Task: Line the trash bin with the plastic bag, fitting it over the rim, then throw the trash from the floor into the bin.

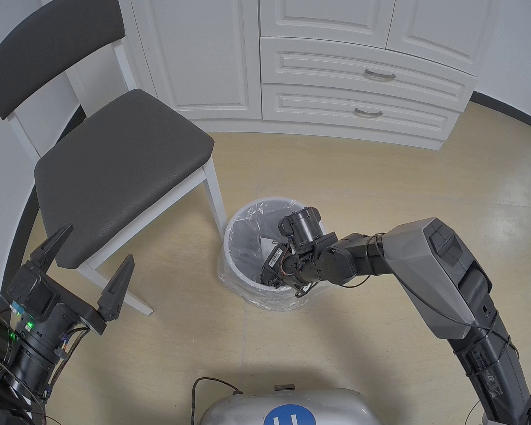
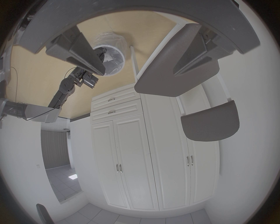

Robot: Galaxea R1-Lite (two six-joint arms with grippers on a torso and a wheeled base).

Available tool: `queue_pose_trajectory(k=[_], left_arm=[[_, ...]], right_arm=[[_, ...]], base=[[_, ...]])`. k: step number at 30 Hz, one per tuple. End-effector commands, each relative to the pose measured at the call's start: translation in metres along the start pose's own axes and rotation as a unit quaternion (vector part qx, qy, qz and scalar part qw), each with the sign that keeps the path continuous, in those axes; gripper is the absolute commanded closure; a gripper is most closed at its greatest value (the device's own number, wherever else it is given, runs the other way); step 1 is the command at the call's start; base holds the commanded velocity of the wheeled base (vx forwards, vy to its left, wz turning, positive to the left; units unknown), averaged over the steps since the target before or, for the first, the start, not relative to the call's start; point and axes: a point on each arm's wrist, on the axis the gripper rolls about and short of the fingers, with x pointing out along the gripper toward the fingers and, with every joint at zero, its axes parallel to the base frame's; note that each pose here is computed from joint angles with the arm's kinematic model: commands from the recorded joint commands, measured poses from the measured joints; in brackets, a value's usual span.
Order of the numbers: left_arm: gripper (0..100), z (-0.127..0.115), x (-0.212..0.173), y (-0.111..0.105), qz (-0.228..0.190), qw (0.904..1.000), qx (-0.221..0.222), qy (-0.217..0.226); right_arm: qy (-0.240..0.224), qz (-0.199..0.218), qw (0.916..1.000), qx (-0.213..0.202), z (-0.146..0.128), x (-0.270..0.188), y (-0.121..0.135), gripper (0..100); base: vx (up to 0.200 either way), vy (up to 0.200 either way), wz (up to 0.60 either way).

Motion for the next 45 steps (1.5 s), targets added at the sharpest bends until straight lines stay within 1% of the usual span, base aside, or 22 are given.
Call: queue_pose_trajectory(k=[1,4,9,14,18,23,25,26,27,28,30,33,37,45], left_arm=[[0,0.0,0.0,0.0,0.001,1.0,0.0,-0.001],[0,0.001,0.0,0.0,0.001,1.0,0.0,-0.002],[0,0.001,0.0,0.0,0.001,1.0,0.0,-0.003],[0,0.001,-0.001,0.001,0.001,1.0,-0.001,-0.004],[0,0.001,-0.001,0.001,0.001,1.0,-0.001,-0.004],[0,0.001,-0.001,0.0,0.001,1.0,0.0,-0.002],[0,0.001,0.0,0.0,0.001,1.0,0.0,-0.003],[0,0.001,0.0,0.0,0.001,1.0,0.0,-0.003],[0,0.001,0.0,0.0,0.001,1.0,0.0,-0.003],[0,0.001,0.0,0.0,0.001,1.0,0.0,-0.003],[0,0.001,-0.001,0.0,0.001,1.0,0.0,-0.002],[0,0.001,0.0,0.0,0.001,1.0,0.0,-0.003],[0,0.001,-0.001,0.0,0.001,1.0,0.0,-0.002],[0,0.001,-0.001,0.0,0.001,1.0,0.0,-0.002]], right_arm=[[0.004,-0.007,0.9999,-0.01,-0.001,0.001,-0.002,100],[0.006,-0.009,0.9999,-0.011,-0.002,0.0,-0.002,100],[0.022,-0.031,0.9987,-0.034,-0.001,-0.011,0.001,100],[0.02,-0.027,0.9986,-0.04,0.005,-0.031,0.015,100],[0.017,-0.027,0.9985,-0.045,0.007,-0.04,0.021,100],[0.018,-0.019,0.9986,-0.046,-0.003,-0.039,0.027,100],[0.009,-0.012,0.999,-0.043,-0.007,-0.037,0.031,100],[-0.007,-0.002,0.9993,-0.035,-0.009,-0.037,0.035,100],[-0.007,-0.002,0.9993,-0.035,-0.009,-0.037,0.035,100],[-0.02,0.009,0.9993,-0.029,-0.01,-0.038,0.04,100],[-0.02,0.013,0.9993,-0.03,-0.012,-0.04,0.043,100],[-0.021,0.013,0.9992,-0.032,-0.014,-0.041,0.045,100],[-0.036,0.008,0.9988,-0.031,-0.013,-0.041,0.045,100],[-0.037,0.007,0.9988,-0.032,-0.017,-0.038,0.045,100]], base=[[0.0,0.0,0.0],[0.0,0.0,0.0],[0.0,0.0,0.0],[0.0,0.0,0.0],[0.0,0.0,0.0],[0.0,0.0,0.0],[0.0,0.0,0.0],[0.0,0.0,0.0],[0.0,0.0,0.0],[0.0,0.0,0.0],[0.0,0.0,0.0],[0.0,0.0,0.0],[0.0,0.0,0.0],[0.0,0.0,0.0]])
